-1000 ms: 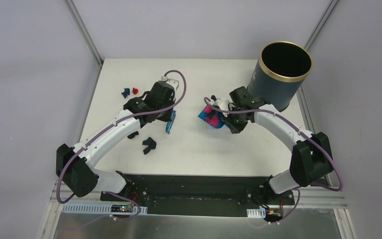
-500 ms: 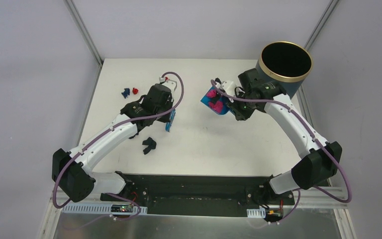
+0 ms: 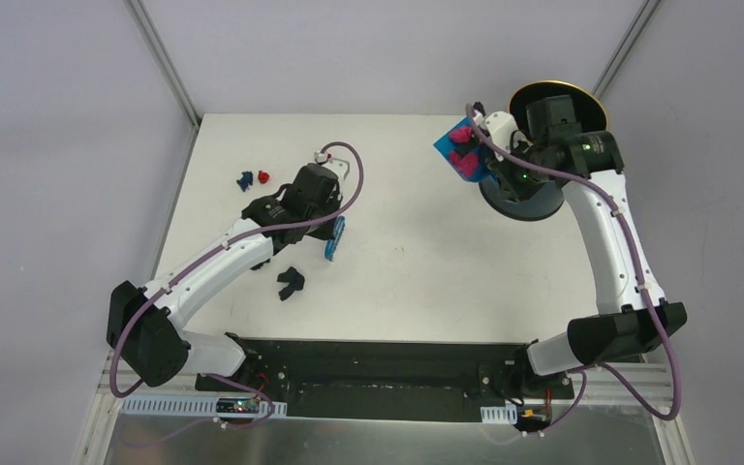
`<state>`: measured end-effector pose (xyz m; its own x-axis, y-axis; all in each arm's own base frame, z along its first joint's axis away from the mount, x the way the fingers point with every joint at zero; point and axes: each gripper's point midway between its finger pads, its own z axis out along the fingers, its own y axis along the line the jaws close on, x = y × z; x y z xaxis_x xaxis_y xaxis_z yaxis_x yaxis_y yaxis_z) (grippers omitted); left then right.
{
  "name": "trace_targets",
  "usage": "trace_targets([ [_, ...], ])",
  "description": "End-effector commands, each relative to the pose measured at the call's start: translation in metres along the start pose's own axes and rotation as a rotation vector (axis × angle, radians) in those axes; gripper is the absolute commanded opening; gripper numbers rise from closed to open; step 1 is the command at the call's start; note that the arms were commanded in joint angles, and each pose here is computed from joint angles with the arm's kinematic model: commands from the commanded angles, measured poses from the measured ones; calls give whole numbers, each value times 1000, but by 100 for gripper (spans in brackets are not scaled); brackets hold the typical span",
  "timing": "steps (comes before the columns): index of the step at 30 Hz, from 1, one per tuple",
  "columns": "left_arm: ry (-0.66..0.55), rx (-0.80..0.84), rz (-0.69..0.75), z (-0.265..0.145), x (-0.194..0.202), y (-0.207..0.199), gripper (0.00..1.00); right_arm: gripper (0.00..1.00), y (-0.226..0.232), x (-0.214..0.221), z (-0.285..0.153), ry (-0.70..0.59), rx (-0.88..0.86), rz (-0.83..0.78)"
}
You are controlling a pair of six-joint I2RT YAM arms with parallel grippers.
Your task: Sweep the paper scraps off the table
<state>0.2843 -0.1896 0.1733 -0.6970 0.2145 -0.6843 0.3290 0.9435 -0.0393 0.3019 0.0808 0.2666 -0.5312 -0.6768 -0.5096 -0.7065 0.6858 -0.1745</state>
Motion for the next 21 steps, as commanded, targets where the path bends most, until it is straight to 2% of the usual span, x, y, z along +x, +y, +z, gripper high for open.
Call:
trace_targets([
  [1, -6, 62, 8, 1, -8, -12, 0, 0, -13, -3, -34, -21, 39, 39],
  [14, 58, 117, 16, 7, -1, -24, 0, 0, -118, 19, -70, -8, 284, 371],
  [21, 67, 137, 19, 7, 0, -28, 0, 0, -173, 46, -80, 78, 504, 441],
])
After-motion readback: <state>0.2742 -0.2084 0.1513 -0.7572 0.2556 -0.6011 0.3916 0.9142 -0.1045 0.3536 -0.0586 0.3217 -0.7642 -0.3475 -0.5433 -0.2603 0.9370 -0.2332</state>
